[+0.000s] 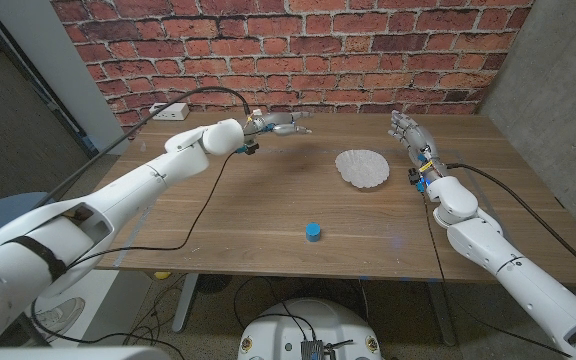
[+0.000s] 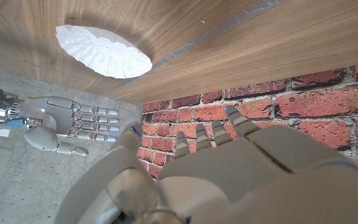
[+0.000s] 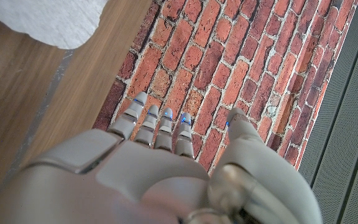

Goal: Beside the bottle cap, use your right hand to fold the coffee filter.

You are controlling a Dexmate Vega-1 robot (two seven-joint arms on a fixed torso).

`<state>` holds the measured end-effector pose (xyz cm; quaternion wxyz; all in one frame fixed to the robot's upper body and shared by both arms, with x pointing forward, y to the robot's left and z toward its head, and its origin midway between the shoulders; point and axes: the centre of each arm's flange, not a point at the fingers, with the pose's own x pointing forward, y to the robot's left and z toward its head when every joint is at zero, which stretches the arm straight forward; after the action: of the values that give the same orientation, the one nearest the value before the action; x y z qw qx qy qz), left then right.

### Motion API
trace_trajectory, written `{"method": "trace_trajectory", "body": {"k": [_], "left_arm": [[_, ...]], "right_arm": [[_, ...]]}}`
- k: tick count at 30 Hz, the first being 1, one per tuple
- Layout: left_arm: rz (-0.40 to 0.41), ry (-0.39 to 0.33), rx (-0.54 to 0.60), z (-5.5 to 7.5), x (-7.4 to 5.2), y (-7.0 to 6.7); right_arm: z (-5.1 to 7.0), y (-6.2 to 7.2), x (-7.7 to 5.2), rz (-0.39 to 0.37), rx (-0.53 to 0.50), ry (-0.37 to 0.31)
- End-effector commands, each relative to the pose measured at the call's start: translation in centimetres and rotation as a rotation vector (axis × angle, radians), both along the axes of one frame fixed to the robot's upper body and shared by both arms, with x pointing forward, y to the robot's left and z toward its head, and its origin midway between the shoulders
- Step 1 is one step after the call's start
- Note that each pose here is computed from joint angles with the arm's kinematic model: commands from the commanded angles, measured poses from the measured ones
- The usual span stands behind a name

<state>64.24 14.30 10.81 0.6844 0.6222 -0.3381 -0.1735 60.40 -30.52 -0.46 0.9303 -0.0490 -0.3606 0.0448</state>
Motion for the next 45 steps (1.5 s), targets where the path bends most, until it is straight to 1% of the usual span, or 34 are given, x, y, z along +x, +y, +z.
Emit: {"method": "trace_trajectory", "body": {"k": [1,4,9,10,15,19,30,40,45], "left_arm": [[-0.012,-0.047,0.125,-0.3,-0.8,-2.5],[-0.019,-0.07,0.149,-0.4,-1.2,-2.9],[-0.025,-0.087,0.183,-0.8,-1.6,-3.6],[-0.024,-0.105,0.196,-0.9,-1.7,-3.8],[-0.034,-0.112,0.22,-1.2,-1.9,-4.2],[-0.044,-0.116,0.255,-1.6,-2.1,-4.8],[-0.066,-0.119,0.314,-2.3,-2.2,-5.9],[-0.072,-0.138,0.368,-3.2,-2.2,-6.9],[-0.075,-0.134,0.387,-3.6,-2.0,-7.2]], "right_arm": [[-0.3,-0.3,-0.1,-0.001,0.01,-0.007],[-0.4,-0.4,-0.3,-0.003,0.015,-0.009],[-0.6,-0.6,-0.5,-0.008,0.016,-0.009],[-0.6,-0.6,-0.6,-0.01,0.017,-0.01],[-0.8,-0.7,-0.7,-0.014,0.015,-0.011],[-1.0,-0.7,-0.9,-0.017,0.023,-0.009],[-1.5,-0.9,-1.4,-0.03,0.03,-0.013],[-1.9,-1.2,-1.9,-0.041,0.038,-0.01],[-2.2,-1.4,-2.2,-0.045,0.045,-0.007]]}}
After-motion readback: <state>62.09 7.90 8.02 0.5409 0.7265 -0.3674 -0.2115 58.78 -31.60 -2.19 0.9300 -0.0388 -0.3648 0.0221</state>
